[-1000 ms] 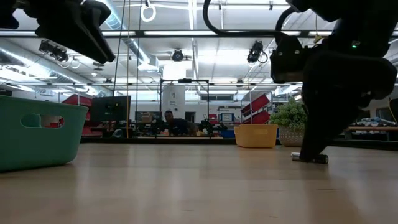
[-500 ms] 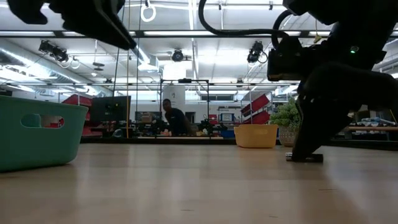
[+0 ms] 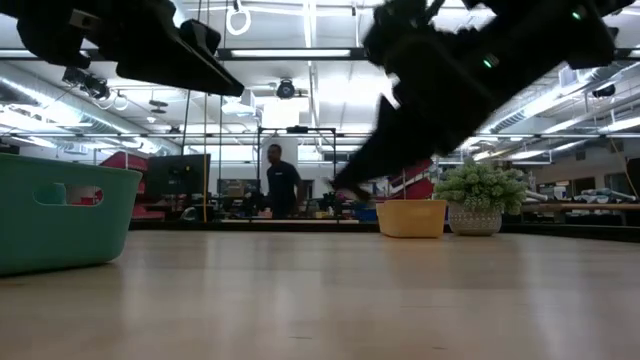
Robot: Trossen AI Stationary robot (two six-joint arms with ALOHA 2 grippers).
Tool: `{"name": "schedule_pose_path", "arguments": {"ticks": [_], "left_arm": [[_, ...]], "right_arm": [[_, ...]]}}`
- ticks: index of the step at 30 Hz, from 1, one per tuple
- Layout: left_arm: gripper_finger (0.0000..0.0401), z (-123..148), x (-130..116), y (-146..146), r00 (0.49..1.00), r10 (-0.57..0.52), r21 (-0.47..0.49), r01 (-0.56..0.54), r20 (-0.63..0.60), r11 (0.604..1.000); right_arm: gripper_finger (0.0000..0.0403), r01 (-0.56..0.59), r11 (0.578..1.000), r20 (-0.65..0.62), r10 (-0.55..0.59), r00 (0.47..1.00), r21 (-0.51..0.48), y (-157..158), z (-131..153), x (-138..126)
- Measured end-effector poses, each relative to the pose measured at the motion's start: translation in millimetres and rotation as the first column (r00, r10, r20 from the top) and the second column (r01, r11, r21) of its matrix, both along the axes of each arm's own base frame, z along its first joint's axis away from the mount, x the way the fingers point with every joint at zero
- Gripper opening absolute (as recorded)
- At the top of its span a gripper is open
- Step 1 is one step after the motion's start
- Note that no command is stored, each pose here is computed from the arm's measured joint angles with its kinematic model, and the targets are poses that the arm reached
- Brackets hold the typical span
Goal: Sort batteries
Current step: Put the silver battery into the green bin
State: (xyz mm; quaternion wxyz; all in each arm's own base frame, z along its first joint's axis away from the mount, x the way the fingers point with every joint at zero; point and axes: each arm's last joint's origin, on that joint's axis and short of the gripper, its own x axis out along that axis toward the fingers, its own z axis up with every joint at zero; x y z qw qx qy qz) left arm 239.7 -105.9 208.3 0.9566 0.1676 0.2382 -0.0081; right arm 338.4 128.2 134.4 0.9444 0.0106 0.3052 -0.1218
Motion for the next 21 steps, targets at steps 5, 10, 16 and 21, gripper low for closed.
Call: {"name": "schedule_pose_path", "arguments": {"ticks": [5,10,16,21], "left_arm": [[0.0103,-6,-1,3,0.999,-0.043,-0.055,0.045,0.027,0.997],[0.0103,-9,0,9,0.998,-0.011,-0.066,0.015,0.064,0.998],[0.0103,-5,4,13,0.992,0.053,-0.089,-0.043,0.114,0.995],[0.0104,6,7,12,0.974,0.055,-0.140,-0.024,0.220,0.990]], "right_arm": [[0.0004,-0.048,0.996,0.144,0.059,0.988,-0.079,-9,16,15],[0.0004,-0.094,0.984,0.325,0.140,0.935,-0.153,-23,38,30],[0.0001,-0.203,0.958,0.493,0.279,0.824,-0.202,-34,59,39],[0.0002,-0.288,0.928,0.617,0.372,0.694,-0.235,-36,75,40]]}}
